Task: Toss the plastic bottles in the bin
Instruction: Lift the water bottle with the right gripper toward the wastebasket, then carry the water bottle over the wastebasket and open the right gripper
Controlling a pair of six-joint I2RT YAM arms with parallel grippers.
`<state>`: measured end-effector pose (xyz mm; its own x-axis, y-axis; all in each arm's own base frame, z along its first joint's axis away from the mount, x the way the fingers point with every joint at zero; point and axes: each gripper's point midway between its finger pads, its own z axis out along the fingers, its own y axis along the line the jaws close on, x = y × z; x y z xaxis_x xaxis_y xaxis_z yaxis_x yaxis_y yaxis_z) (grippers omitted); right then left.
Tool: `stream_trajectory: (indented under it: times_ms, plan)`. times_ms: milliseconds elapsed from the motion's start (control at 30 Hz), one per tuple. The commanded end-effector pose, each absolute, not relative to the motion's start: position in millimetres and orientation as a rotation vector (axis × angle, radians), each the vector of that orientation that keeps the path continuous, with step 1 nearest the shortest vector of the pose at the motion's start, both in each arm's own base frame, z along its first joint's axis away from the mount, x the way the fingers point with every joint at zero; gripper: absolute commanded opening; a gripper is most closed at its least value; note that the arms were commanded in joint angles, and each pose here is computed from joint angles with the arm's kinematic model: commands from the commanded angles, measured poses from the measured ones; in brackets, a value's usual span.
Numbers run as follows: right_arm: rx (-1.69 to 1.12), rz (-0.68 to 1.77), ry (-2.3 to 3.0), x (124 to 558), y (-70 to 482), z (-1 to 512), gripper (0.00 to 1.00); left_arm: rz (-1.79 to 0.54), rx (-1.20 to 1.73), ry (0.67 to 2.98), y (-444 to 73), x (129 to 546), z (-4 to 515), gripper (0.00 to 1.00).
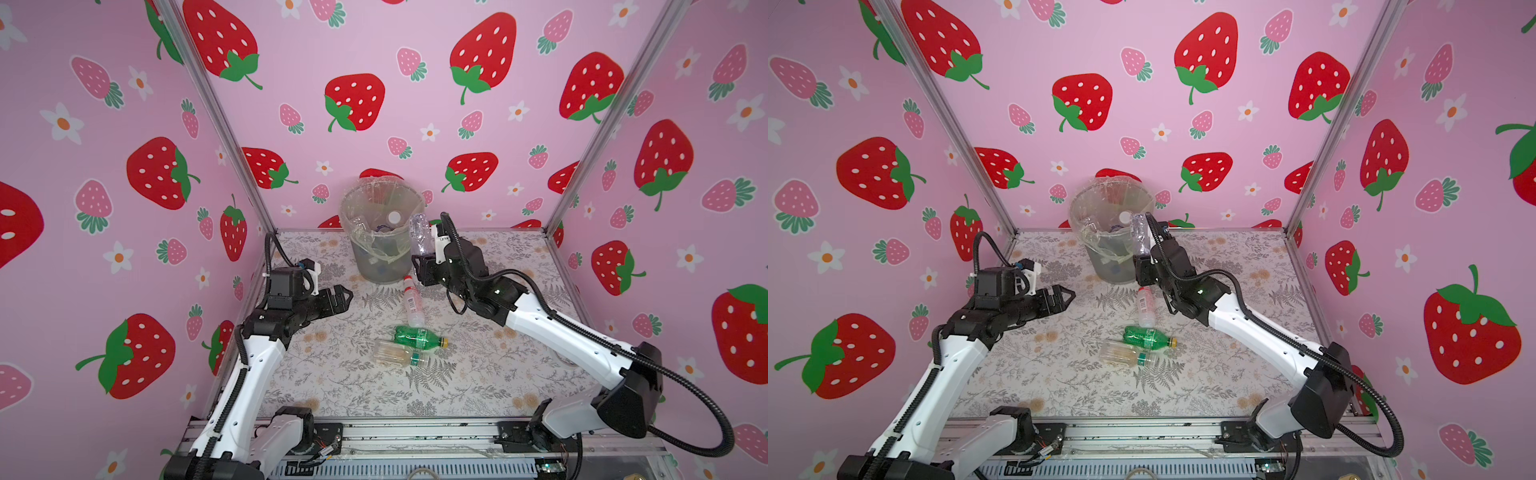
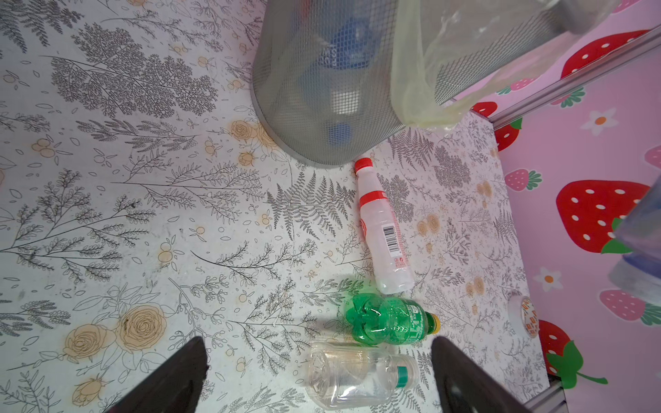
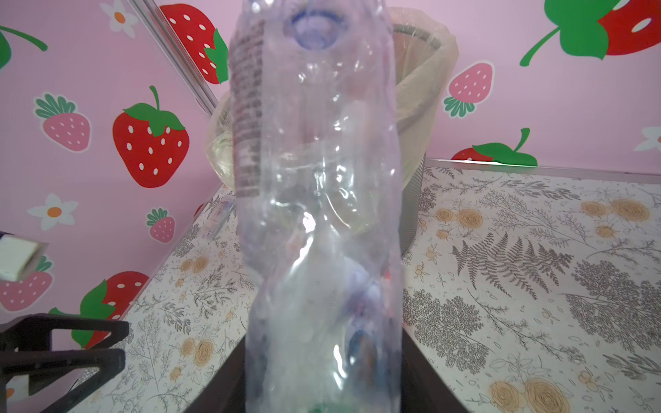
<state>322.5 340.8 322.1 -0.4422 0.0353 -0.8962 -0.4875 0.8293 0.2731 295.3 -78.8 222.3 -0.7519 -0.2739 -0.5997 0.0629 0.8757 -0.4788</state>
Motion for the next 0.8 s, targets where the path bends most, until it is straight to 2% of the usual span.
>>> stream_trajectory:
  times_ms: [0, 167, 500, 633, 767]
  plan:
    - [-0.347, 0.633, 1.894, 327.2, 344.2, 339.8, 0.52, -0.633, -0.161, 2.332, -77.5, 295.2, 224.7, 0.99]
    - [-0.329, 0.693, 1.868, 311.7, 332.0, 343.6, 0.52, -0.639, -0.164, 2.331, -78.0, 295.5, 224.6, 0.99]
    - [-0.259, 0.752, 1.885, 271.5, 282.5, 305.7, 0.54, -0.667, -0.162, 2.329, -80.9, 296.1, 225.8, 0.99]
    - [-0.268, 0.761, 1.883, 270.0, 284.1, 308.7, 0.54, -0.675, -0.160, 2.330, -82.1, 296.1, 225.8, 0.99]
    - [-0.290, 0.760, 1.844, 282.7, 300.8, 332.9, 0.54, -0.675, -0.162, 2.329, -81.7, 295.7, 226.3, 0.99]
